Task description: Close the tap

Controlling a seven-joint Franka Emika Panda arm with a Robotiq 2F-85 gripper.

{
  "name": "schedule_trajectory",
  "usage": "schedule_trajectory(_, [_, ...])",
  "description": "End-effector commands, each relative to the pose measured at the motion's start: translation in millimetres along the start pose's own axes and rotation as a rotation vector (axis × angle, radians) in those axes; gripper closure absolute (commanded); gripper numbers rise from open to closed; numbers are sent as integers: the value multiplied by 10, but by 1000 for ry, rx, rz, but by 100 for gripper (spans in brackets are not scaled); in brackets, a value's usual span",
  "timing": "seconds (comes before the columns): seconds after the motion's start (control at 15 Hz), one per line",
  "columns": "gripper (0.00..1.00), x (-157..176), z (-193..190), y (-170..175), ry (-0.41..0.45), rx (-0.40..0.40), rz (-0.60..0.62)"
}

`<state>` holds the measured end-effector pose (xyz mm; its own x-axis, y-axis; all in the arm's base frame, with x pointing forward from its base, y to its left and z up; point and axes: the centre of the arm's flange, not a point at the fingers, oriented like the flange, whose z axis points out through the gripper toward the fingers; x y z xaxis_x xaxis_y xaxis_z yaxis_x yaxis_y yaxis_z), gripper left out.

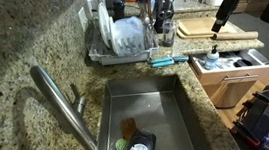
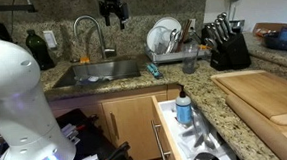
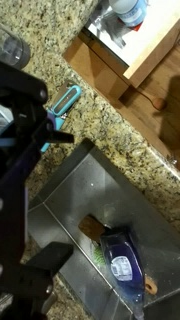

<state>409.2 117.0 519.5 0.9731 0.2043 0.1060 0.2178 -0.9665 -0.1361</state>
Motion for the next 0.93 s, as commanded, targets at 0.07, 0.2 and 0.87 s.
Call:
schedule_trajectory(0.07, [0,0,0,-1,0,0,0])
schedule_trajectory(0.2, [0,108,277,-378,-60,-13,-83])
schedule_trajectory(0.87, [0,-136,1069,-1826,-205,-136,-414])
